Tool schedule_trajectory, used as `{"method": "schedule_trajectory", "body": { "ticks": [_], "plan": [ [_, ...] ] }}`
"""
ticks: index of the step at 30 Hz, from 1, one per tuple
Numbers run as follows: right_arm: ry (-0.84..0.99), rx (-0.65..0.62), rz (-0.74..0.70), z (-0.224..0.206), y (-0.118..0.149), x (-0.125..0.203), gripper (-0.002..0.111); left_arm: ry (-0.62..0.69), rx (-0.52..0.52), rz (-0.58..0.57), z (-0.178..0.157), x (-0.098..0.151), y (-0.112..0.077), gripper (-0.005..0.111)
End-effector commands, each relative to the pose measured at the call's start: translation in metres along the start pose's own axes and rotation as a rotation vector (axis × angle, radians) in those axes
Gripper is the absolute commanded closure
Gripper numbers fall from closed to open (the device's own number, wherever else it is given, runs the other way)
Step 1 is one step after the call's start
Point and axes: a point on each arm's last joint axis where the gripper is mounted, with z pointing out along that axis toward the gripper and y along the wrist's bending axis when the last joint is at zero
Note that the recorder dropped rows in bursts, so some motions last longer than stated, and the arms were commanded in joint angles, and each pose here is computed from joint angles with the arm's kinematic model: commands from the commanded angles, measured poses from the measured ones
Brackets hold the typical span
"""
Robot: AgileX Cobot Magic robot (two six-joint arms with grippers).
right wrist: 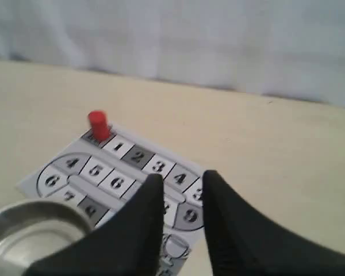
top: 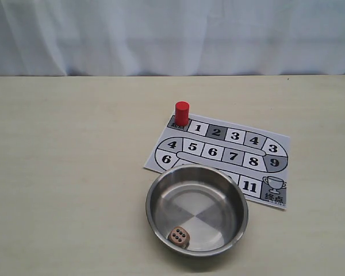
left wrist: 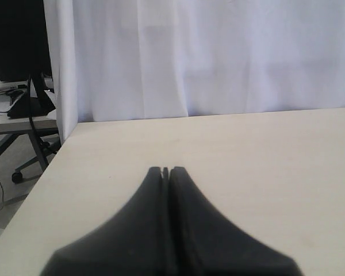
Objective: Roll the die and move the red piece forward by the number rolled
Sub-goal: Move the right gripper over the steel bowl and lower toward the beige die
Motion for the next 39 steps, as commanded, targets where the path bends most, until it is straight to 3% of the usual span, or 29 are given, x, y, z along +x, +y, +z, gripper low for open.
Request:
{"method": "schedule_trajectory", "body": {
  "ticks": [1, 5, 13, 19, 21, 26, 30, 32, 39],
  "plan": [
    [0.112, -0.165, -0.089, 0.028, 0.021, 0.0, 0.064, -0.012, 0.002, -0.012, -0.001, -0.002, 0.0, 0.107],
    [0.209, -0.276, -0.199, 0.053, 0.043, 0.007, 0.058, -0.012, 0.002, -0.012, -0.001, -0.002, 0.0, 0.107],
    [0.356, -0.463, -0.378, 0.085, 0.091, 0.025, 0.058, -0.012, 0.002, -0.012, -0.001, -0.002, 0.0, 0.107],
    [0.511, -0.576, -0.493, 0.096, 0.118, 0.019, 0.058, -0.012, 0.002, -0.012, -0.001, -0.002, 0.0, 0.107],
    [0.56, -0.585, -0.473, 0.1, 0.122, 0.013, 0.058, -0.012, 0.002, -0.012, -0.001, -0.002, 0.0, 0.107],
    [0.659, -0.508, -0.24, 0.112, 0.128, 0.009, 0.058, -0.018, 0.002, -0.012, -0.001, -0.002, 0.0, 0.107],
    [0.711, -0.505, -0.253, 0.123, 0.131, 0.017, 0.058, -0.018, 0.002, -0.012, -0.001, -0.002, 0.0, 0.107],
    [0.716, -0.543, -0.351, 0.131, 0.136, 0.023, 0.058, -0.018, 0.002, -0.012, -0.001, -0.002, 0.0, 0.107],
    [0.52, -0.877, -1.051, 0.143, 0.147, 0.036, 0.06, -0.018, 0.002, -0.012, -0.001, -0.002, 0.0, 0.107]
  ]
}}
